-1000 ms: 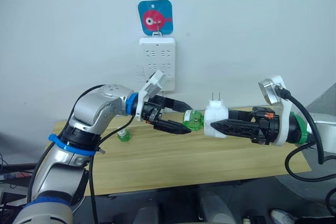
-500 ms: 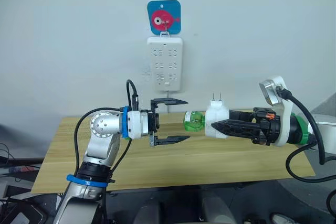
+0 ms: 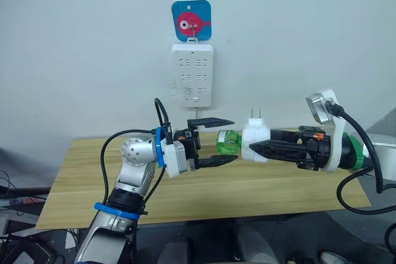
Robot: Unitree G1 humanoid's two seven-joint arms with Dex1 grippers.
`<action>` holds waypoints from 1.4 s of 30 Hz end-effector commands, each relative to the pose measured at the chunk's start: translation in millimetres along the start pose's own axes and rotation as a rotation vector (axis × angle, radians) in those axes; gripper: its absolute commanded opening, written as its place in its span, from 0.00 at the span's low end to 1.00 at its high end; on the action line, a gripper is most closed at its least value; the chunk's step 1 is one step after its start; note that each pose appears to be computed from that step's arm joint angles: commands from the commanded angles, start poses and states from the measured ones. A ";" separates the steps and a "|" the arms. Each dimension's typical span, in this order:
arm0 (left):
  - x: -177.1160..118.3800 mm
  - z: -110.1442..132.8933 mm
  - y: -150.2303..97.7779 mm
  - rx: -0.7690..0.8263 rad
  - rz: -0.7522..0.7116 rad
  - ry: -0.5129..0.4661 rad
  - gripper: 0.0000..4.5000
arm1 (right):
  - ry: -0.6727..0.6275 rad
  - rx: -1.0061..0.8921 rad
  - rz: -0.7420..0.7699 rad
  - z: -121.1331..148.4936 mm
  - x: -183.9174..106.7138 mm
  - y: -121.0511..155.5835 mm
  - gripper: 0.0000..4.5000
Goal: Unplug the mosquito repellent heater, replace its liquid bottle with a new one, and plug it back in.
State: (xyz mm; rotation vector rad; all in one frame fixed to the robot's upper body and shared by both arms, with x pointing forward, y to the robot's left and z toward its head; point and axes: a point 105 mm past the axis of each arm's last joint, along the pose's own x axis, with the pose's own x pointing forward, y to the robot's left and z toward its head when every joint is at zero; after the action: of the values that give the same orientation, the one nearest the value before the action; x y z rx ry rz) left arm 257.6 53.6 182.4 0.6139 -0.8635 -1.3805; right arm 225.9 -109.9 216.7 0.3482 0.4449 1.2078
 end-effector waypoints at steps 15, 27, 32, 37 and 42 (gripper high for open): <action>-15.9 12.9 27.7 -1.266 -0.362 0.341 0.50 | 0.034 -0.100 0.030 0.1 0.7 11.0 0.66; -55.6 -19.9 18.3 -1.035 -0.215 0.465 0.50 | 0.170 -0.115 -0.353 -31.0 -31.4 -52.1 0.66; -52.4 -29.0 3.5 -0.881 -0.146 0.469 0.50 | 0.296 -0.149 -0.715 -58.4 -64.9 -121.0 0.66; -45.1 -25.5 -19.5 -0.822 -0.140 0.451 0.50 | 0.386 -0.180 -0.893 -74.2 -82.2 -158.7 0.66; -35.2 -24.8 -26.9 -0.772 -0.051 0.426 0.50 | 0.510 -0.037 -1.048 -96.7 -92.7 -190.3 0.66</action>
State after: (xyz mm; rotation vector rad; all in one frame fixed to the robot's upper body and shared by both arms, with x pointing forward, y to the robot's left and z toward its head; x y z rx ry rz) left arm 263.5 85.0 128.2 0.2600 0.1299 -1.4399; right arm 302.2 -249.3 51.7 -0.2286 0.8913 0.2919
